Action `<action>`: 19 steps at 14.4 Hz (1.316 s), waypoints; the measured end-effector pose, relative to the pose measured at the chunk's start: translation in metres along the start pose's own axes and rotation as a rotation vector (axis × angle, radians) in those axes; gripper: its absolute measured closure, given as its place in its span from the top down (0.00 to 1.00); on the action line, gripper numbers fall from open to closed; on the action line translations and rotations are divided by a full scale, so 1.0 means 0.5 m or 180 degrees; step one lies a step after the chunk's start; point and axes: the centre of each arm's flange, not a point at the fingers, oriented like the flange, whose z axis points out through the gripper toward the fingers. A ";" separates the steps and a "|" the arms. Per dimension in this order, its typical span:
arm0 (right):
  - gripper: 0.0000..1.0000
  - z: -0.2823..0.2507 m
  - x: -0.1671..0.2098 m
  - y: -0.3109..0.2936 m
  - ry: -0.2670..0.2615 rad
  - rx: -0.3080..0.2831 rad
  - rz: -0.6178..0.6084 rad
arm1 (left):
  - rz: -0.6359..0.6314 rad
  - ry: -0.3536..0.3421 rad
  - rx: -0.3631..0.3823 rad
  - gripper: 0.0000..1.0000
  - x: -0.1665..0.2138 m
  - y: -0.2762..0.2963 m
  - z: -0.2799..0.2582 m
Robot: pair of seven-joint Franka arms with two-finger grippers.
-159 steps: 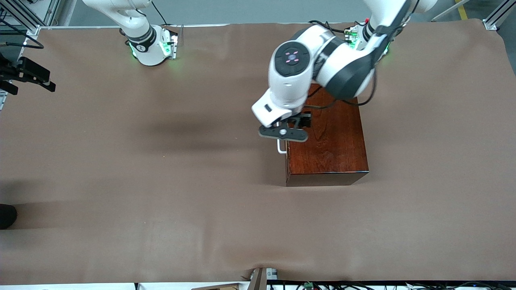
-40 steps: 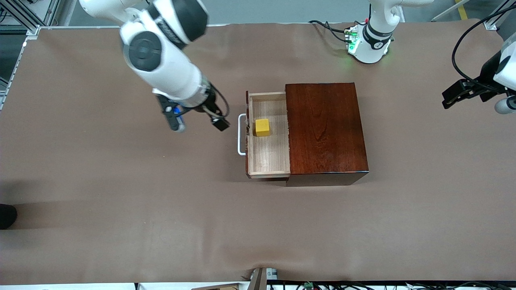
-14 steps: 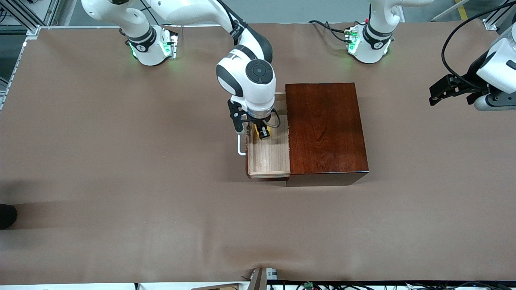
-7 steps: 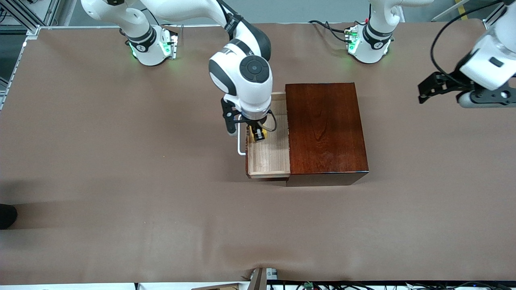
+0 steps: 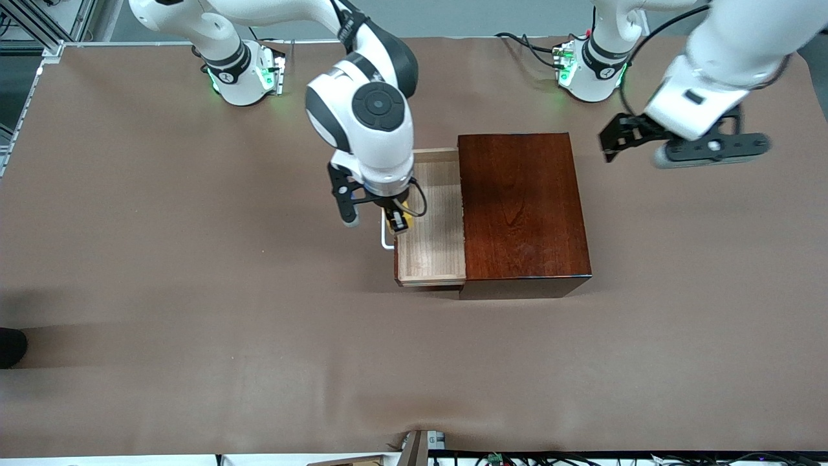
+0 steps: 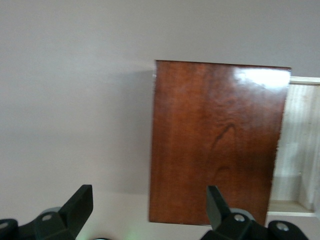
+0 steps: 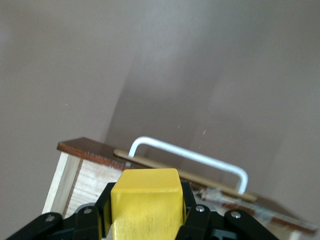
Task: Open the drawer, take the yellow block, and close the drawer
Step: 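Lift the block with the right gripper while the left gripper reaches the drawer, then push the drawer shut with the left gripper while the right gripper sets the block down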
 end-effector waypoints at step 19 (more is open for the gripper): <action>0.56 -0.033 0.797 0.085 -0.0600 -0.0649 -0.2452 | -0.1517 0.0204 -0.0370 1.00 -0.082 0.621 0.336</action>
